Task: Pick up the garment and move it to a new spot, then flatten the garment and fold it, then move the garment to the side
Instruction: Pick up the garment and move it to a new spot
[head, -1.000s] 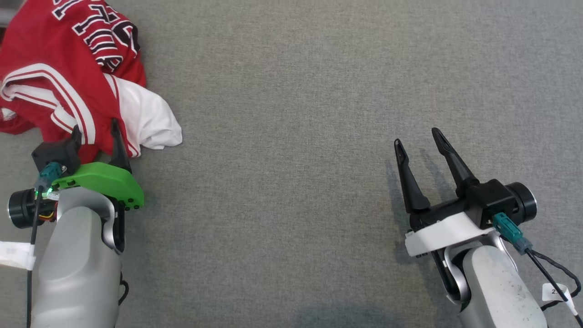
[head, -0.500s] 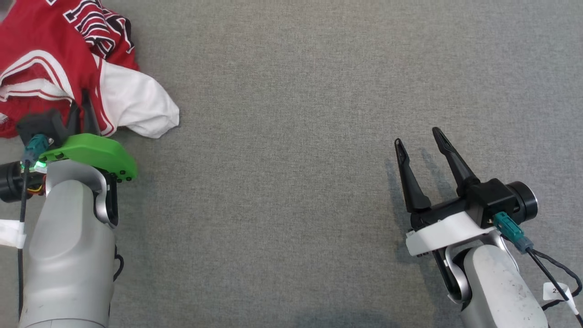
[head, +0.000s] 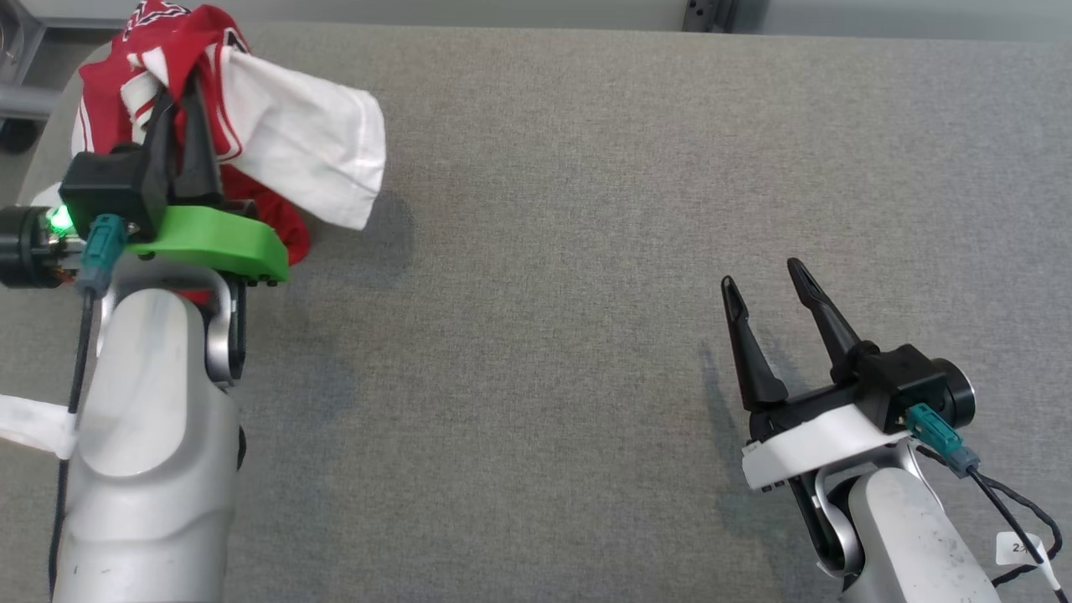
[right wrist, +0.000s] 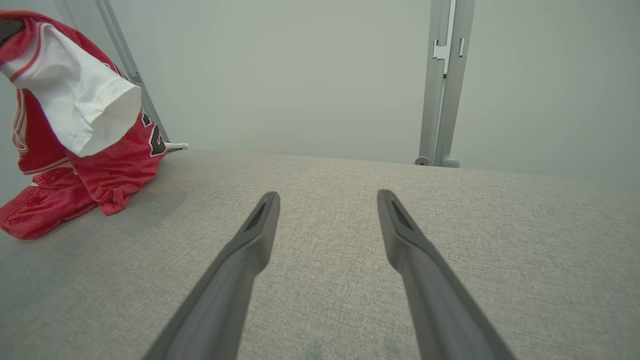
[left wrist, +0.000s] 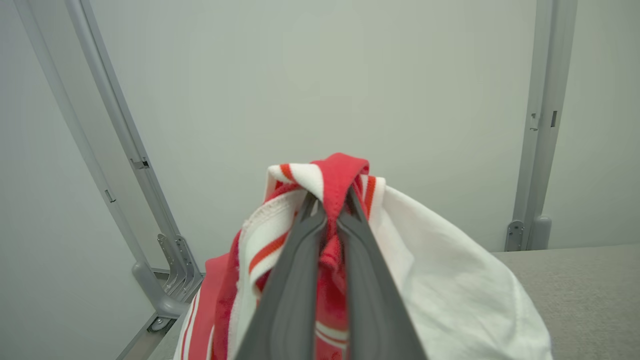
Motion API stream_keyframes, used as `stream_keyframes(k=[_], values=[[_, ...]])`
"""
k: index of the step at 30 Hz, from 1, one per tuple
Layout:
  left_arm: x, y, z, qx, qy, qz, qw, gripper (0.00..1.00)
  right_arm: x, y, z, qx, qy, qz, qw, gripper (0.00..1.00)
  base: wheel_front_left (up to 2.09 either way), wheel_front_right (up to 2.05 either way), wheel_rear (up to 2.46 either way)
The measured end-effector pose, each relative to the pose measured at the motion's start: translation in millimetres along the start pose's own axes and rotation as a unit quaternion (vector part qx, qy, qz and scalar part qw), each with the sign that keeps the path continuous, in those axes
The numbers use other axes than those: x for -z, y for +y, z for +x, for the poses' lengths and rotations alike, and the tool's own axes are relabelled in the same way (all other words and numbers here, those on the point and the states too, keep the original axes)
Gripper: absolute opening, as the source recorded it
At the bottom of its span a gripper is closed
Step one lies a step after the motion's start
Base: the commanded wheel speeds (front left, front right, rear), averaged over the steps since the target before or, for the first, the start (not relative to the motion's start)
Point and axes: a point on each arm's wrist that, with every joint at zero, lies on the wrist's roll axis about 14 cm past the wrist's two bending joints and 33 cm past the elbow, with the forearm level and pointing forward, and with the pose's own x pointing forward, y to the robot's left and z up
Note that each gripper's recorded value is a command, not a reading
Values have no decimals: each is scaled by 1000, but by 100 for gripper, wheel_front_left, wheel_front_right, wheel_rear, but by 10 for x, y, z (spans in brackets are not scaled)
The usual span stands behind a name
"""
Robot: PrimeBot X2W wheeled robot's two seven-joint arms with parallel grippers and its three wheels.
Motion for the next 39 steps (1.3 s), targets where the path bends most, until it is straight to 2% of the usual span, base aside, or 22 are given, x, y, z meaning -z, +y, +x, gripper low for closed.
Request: stream_keyframes(k=[6,13,19,22,25,27,30,35,39], values=[[-491,-597,27,81,-69,-9,994,0,-157,-72,-126,17,-14,-1,1000,100,0,0,0],[-1021,-1441,-19,191,-138,-31,971,0,-295,-269,-367,55,-24,-3,998,100,0,0,0],[-1613,-2130,-174,283,-210,-60,934,0,-402,-522,-638,104,-33,-7,994,100,0,0,0],[-1869,-2459,-331,327,-239,-88,910,0,-447,-647,-767,128,-37,-8,991,100,0,0,0],[-1990,-2712,-450,358,-246,-121,892,0,-474,-756,-882,149,-39,-10,988,100,0,0,0],[-1915,-2822,-440,366,-232,-128,892,0,-492,-833,-939,163,-40,-12,986,100,0,0,0],[-1538,-2882,-312,359,-183,-123,907,0,-462,-938,-984,179,-35,-13,983,100,0,0,0],[-451,-2725,-175,334,-52,-107,935,0,-344,-1051,-974,192,-20,-9,981,100,0,0,0],[364,-2446,-219,301,49,-85,949,0,-249,-1088,-930,194,-9,-6,981,100,0,0,0]])
